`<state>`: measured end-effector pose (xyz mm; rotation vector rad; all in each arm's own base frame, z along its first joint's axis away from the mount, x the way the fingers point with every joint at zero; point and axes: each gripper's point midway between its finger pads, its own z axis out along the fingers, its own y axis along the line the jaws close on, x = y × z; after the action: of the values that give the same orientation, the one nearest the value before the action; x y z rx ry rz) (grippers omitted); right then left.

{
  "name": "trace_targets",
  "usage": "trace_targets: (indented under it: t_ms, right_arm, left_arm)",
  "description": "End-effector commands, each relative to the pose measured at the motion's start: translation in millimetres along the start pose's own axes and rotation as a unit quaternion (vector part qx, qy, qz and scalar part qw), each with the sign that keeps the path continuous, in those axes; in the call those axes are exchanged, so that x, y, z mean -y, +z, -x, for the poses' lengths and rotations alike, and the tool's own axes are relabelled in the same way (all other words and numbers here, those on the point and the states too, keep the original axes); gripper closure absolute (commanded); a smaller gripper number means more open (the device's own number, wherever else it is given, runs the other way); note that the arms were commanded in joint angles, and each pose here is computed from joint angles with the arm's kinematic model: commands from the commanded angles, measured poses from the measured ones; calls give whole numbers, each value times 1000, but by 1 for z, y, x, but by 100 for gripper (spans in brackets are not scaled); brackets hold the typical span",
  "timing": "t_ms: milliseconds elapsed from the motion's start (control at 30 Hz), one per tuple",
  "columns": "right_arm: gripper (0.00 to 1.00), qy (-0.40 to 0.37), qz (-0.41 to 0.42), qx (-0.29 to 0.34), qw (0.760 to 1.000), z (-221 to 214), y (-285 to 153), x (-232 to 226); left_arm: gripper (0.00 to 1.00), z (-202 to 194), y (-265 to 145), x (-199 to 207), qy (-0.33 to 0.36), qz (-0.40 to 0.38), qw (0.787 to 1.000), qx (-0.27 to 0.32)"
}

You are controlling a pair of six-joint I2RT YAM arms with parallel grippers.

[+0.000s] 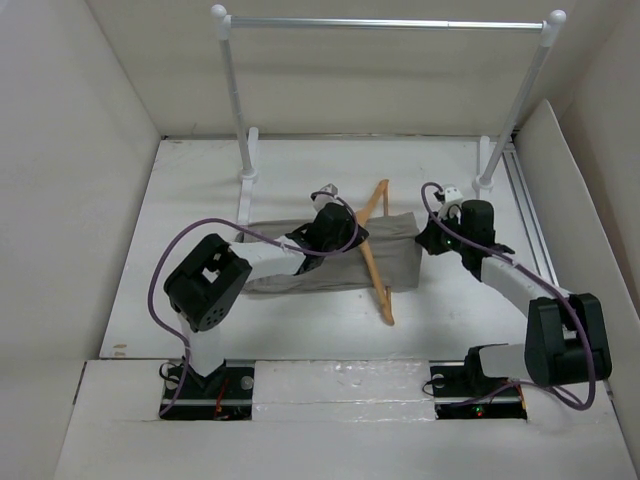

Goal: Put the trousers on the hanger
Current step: Place trousers on hanger

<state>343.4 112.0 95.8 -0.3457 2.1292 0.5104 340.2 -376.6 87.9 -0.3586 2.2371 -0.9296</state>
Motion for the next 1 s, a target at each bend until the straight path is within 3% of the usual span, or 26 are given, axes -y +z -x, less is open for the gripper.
trace_targets:
  t_ms: [0, 433, 967]
  right_arm:
    - [100, -8, -10, 7, 1000, 9, -12, 15]
    - [100, 14, -55, -17, 998, -8, -9, 69]
    - [100, 27, -47, -34, 998, -29, 5, 72]
  left_arm:
    - [100, -9, -21, -108, 73, 175, 982, -26]
    - [100, 15, -69, -147, 137, 231, 963, -1]
    - [100, 42, -85, -130, 200, 226, 953, 24]
